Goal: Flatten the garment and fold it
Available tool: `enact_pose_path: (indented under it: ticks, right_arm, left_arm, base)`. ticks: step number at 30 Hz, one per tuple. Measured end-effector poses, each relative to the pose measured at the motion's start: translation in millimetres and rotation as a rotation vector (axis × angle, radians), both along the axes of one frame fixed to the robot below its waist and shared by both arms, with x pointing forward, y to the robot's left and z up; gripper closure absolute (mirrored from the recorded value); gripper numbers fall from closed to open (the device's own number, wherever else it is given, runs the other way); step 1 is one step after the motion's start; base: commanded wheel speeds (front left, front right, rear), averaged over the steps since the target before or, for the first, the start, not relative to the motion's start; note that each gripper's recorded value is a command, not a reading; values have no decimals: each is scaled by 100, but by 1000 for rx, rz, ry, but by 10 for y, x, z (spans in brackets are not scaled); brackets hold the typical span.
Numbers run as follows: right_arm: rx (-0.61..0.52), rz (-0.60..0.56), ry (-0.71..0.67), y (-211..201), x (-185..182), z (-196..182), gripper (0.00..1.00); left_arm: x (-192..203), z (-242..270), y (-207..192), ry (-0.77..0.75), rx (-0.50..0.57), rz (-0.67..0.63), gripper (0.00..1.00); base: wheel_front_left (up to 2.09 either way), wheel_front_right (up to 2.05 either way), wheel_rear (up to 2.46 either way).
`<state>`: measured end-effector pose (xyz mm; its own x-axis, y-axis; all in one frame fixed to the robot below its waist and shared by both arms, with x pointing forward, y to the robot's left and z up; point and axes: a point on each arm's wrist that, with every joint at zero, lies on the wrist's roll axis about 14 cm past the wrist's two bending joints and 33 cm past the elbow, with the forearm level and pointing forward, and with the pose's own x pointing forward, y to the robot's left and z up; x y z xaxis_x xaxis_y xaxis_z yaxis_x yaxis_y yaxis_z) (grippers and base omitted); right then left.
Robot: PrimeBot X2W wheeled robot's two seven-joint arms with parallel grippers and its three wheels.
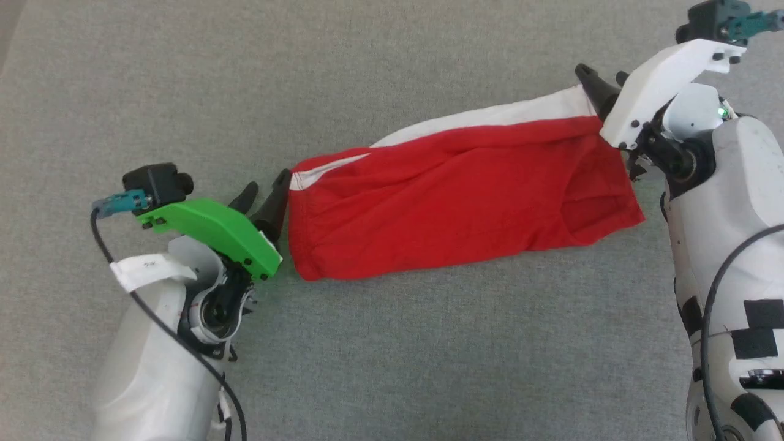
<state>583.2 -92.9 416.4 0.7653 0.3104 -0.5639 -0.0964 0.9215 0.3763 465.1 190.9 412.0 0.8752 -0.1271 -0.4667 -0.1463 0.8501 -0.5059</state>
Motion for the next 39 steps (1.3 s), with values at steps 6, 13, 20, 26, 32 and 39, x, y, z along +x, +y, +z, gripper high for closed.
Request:
enact_pose_path:
  ticks: [6, 13, 20, 26, 32, 39]
  right_arm:
    - [-68, -56, -157, -344, -168, 371, 0]
    - [-277, 15, -141, -578, -789, 216, 0]
    - [-348, 101, -69, -481, -1171, 104, 0]
    - [-389, 143, -1, -403, -1125, 0, 0]
    - [-445, 183, 38, -311, -882, -66, 0]
    - [-485, 236, 194, -260, -913, -466, 0]
  left_arm:
    - [-117, 580, 306, -242, 207, 56, 0]
    - [-530, 1059, 351, -522, 509, 75, 0]
    - [-850, 900, 223, -492, 482, 89, 0]
    - [-867, 772, 174, -458, 441, 103, 0]
    - [-829, 639, 194, -424, 433, 100, 0]
    - [-792, 529, 261, -392, 432, 119, 0]
  base:
    - [0, 0, 0]
    - [0, 0, 0]
    - [0, 0, 0]
    - [0, 0, 0]
    - [0, 0, 0]
    - [0, 0, 0]
